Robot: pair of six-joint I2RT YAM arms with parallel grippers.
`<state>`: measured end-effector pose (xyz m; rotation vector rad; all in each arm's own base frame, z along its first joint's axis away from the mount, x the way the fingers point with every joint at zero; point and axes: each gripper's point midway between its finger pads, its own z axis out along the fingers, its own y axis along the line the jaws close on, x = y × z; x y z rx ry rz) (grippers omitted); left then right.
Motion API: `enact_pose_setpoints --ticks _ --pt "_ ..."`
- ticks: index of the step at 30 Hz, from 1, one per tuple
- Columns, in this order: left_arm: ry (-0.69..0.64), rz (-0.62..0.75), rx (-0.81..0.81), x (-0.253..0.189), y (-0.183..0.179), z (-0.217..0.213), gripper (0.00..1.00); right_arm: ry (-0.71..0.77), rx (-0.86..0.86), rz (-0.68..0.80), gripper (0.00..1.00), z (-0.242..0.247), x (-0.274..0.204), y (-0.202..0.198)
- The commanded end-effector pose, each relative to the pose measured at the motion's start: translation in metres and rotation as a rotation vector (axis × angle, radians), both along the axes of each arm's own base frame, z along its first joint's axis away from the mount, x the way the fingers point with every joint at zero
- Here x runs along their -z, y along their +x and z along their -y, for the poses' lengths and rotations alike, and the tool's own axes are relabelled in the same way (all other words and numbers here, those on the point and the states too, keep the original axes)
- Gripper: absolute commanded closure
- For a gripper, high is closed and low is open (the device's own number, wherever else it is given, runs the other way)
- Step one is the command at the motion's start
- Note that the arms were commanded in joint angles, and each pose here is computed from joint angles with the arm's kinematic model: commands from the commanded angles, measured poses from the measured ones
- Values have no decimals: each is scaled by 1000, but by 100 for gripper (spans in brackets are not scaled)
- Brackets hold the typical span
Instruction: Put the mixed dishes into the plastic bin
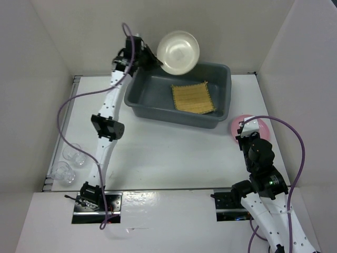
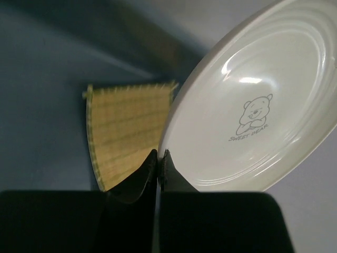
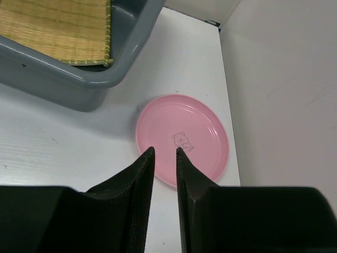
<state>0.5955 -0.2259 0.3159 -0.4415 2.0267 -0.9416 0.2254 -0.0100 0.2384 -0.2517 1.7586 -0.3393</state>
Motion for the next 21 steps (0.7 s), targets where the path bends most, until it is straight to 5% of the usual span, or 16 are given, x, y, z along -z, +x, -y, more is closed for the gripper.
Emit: enact_pose_setpoints --ticks 1,6,15,18,21 --pt "8 -159 88 67 -10 33 100 23 17 48 72 1 -8 2" --pt "31 -246 174 124 -26 92 100 23 17 48 72 1 -8 2" --pt "-41 -389 182 207 -21 119 97 26 17 56 72 1 -10 1" --pt "-42 -405 189 220 -21 121 90 26 17 56 72 1 -10 1" --pt "-39 -413 188 226 -21 121 69 26 17 56 69 1 -10 1"
